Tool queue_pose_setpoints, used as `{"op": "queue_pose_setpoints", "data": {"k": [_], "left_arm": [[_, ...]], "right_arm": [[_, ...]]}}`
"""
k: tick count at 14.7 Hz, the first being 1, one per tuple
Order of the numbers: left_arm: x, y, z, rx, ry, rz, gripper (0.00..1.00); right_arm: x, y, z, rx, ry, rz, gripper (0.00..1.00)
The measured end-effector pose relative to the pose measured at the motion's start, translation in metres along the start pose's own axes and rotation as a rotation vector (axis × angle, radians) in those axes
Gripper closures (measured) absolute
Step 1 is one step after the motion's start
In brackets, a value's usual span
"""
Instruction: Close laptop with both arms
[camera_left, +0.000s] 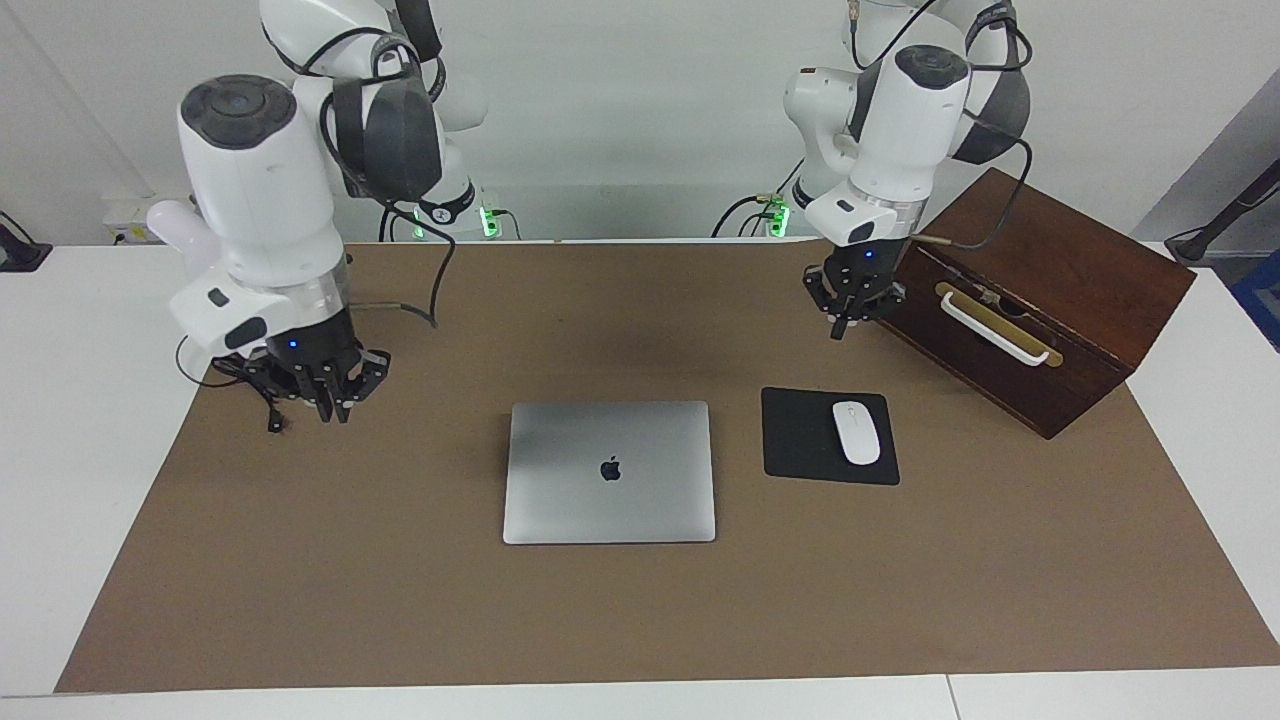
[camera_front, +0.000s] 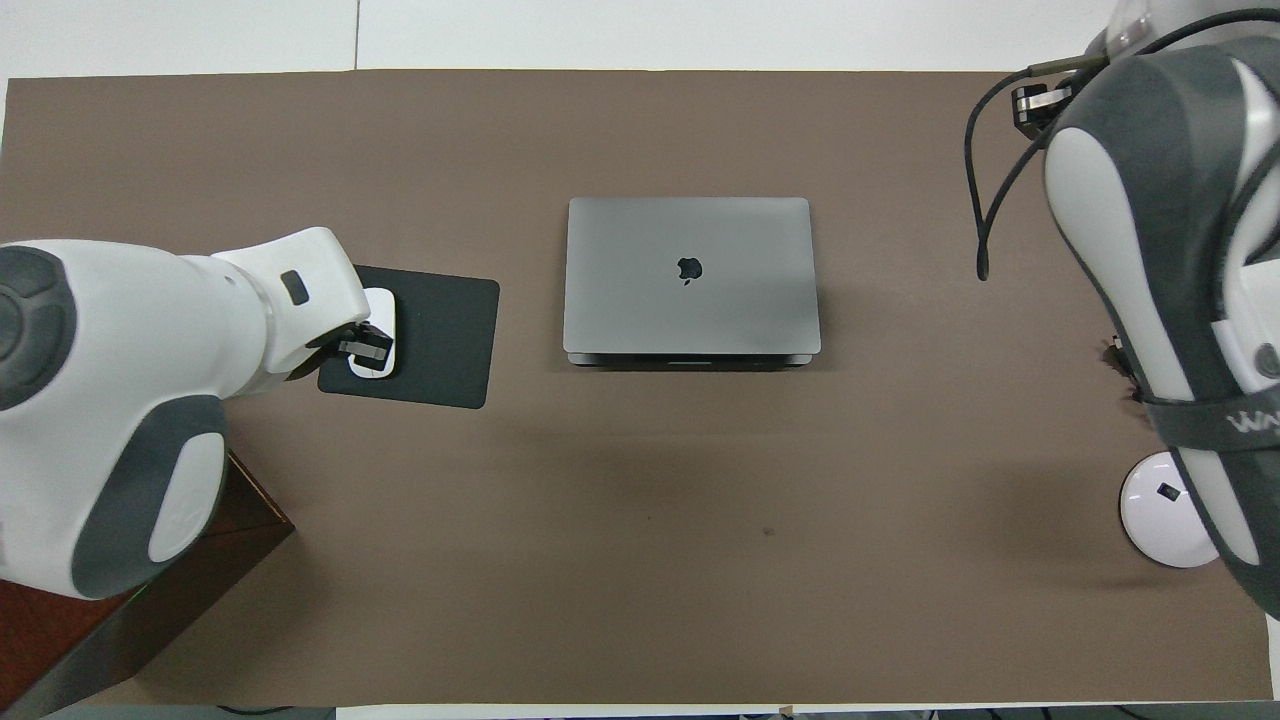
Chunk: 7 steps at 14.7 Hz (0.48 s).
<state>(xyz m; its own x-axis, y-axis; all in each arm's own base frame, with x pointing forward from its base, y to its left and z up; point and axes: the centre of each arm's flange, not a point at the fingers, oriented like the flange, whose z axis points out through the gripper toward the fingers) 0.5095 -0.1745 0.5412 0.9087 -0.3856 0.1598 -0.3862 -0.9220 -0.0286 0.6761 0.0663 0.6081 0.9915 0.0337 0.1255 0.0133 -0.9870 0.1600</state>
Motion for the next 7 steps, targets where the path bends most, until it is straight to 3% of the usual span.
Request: {"op": "queue_pose_setpoints", "data": {"k": [5,6,7], "left_arm": [[-0.014,-0.072,-0.046,0.011,-0.079,-0.138,0.99],[-0.018,-0.087,-0.053,0.013,-0.088,-0.166,0.91],[-0.022,-0.099,-0.060,0.015,-0.093,-0.191,0.91]], "right_arm": [[-0.036,0.017,-0.069,0.035,0.009,0.026,0.20],[-0.041,0.018,-0.076,0.035,0.005,0.027,0.10],[-0.045,0.019,-0.081,0.035,0.001,0.028,0.01]]}}
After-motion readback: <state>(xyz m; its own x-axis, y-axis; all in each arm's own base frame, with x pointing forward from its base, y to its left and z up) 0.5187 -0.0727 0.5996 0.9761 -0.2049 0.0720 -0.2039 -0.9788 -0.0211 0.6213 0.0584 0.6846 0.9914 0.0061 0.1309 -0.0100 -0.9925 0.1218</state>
